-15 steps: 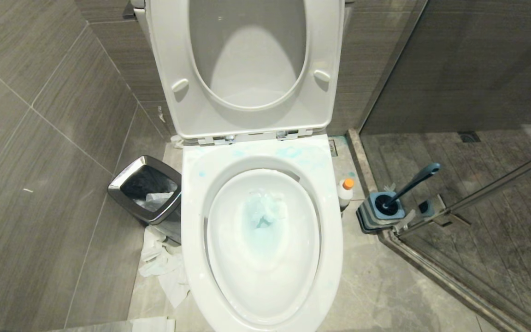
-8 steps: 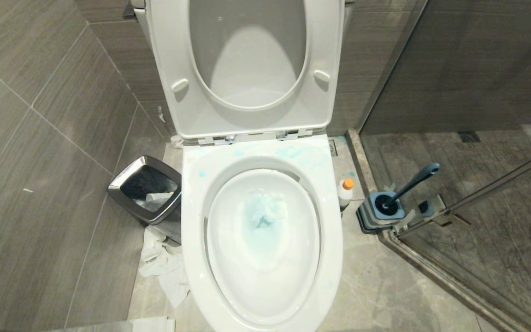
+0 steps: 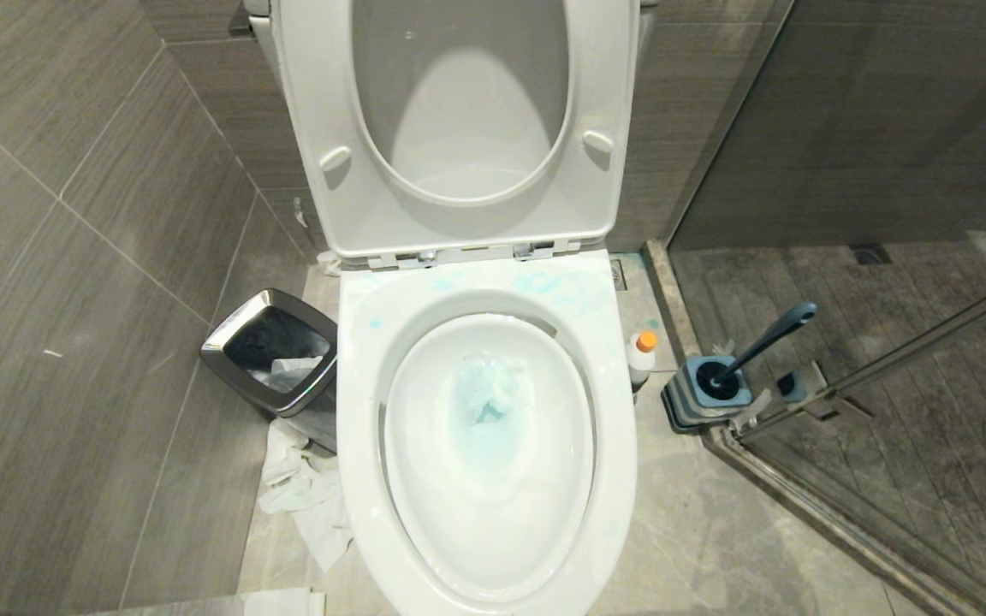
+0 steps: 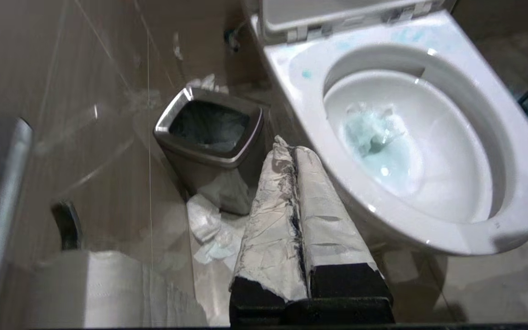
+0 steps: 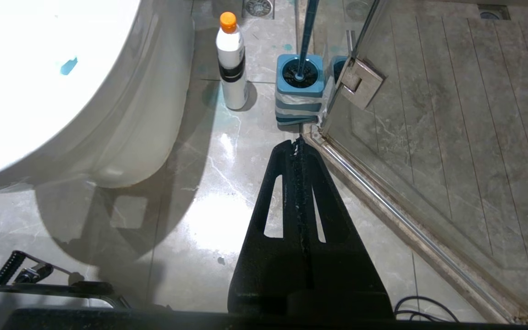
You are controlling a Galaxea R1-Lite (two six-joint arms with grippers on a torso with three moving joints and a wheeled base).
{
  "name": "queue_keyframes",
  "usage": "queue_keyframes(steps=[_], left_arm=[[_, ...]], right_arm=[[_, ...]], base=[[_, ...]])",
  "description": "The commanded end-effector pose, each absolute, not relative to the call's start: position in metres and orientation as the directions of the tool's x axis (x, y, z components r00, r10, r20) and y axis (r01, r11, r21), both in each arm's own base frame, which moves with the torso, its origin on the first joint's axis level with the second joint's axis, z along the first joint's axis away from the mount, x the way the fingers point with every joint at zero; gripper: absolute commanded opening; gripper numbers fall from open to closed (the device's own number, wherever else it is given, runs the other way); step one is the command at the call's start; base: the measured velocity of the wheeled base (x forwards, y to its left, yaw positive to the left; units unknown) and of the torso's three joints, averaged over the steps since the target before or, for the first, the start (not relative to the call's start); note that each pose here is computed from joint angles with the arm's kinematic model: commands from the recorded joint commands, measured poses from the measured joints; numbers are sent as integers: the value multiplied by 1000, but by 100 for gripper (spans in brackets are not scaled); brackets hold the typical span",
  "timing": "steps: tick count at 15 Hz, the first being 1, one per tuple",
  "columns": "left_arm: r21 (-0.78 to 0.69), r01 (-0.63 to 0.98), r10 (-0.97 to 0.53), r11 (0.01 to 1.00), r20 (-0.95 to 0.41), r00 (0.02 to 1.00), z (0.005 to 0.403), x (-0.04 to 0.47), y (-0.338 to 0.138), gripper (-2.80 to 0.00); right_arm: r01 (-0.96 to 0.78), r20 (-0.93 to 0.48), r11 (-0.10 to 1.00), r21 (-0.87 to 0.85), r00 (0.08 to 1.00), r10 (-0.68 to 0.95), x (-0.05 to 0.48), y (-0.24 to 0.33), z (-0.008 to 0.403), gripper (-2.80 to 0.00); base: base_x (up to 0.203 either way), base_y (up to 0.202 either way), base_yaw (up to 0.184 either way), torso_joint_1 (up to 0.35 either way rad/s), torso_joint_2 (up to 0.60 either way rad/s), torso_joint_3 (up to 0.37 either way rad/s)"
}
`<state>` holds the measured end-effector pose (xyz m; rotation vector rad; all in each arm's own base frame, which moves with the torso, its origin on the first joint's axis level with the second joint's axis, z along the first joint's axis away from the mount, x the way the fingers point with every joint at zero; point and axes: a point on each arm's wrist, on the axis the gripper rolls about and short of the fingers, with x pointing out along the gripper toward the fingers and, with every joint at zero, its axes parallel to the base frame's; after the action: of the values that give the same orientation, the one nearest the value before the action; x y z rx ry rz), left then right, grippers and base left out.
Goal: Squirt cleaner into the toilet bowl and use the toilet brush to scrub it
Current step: Pour in the cleaning agent
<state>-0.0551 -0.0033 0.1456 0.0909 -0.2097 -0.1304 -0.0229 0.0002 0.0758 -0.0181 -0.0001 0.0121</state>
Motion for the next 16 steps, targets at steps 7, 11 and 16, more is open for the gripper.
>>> queue_keyframes(steps=[7, 11, 16], left_arm=[[103, 20, -19, 995, -6, 1000, 75, -23, -1, -280], [105, 30, -29, 994, -9, 1000, 75, -23, -1, -280], [47, 20, -19, 999, -8, 1000, 75, -23, -1, -280]], right_arm=[[-13, -2, 1000, -18, 1000, 13, -23, 0, 76, -280], [-14, -2, 1000, -18, 1000, 14, -23, 0, 76, -280], [-13, -2, 1000, -18, 1000, 13, -23, 0, 76, -280]], base=[[0, 0, 0, 0, 0, 0], [0, 0, 0, 0, 0, 0], [0, 0, 0, 0, 0, 0]])
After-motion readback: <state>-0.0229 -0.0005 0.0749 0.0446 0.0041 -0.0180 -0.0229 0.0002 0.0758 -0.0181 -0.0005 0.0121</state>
